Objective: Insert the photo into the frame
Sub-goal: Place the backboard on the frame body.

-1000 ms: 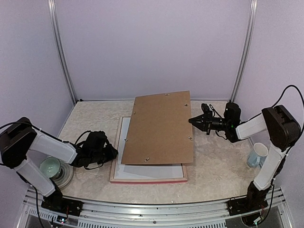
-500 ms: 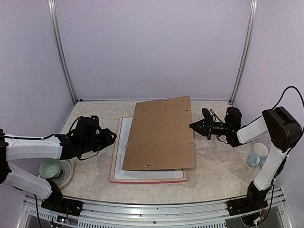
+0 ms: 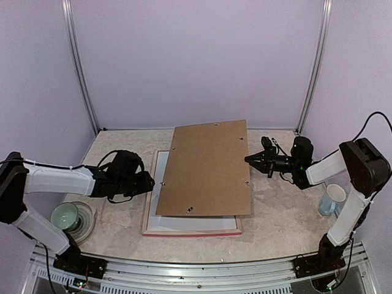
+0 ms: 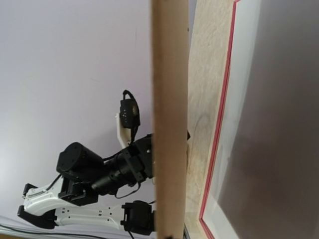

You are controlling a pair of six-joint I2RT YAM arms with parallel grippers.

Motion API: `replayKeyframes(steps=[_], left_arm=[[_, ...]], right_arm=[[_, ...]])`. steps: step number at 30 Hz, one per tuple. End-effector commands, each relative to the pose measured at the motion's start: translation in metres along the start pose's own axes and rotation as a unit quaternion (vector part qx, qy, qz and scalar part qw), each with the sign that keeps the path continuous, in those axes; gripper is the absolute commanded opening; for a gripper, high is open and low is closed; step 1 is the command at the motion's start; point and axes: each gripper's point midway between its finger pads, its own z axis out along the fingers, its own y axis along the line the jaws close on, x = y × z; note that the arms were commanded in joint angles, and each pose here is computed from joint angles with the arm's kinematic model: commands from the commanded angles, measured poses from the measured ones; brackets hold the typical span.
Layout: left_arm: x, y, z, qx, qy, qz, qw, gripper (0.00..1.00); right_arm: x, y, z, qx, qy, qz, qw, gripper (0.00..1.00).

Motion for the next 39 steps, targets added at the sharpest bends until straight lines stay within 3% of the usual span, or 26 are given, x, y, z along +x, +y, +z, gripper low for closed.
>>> replayKeyframes(steps=[1,21,39], left_arm=[[-0.003,-0.009,0.006,0.004,0.005,0.016,1.000,0.48],[-0.003,-0.020,0.024,0.007,0.014,0.017,1.000,0.48],[0.001,0.003,0.024,-0.021,0.012,0.014,1.000,0.48]], right_arm=[[-0.002,0.035,0.003,-0.037,0.002,-0.057,0.998,0.00],[0.026,0.025,0.027,-0.044,0.037,-0.047,0.997,0.00],[0.026,-0.023,0.038,-0.044,0.052,-0.002,0.998,0.00]])
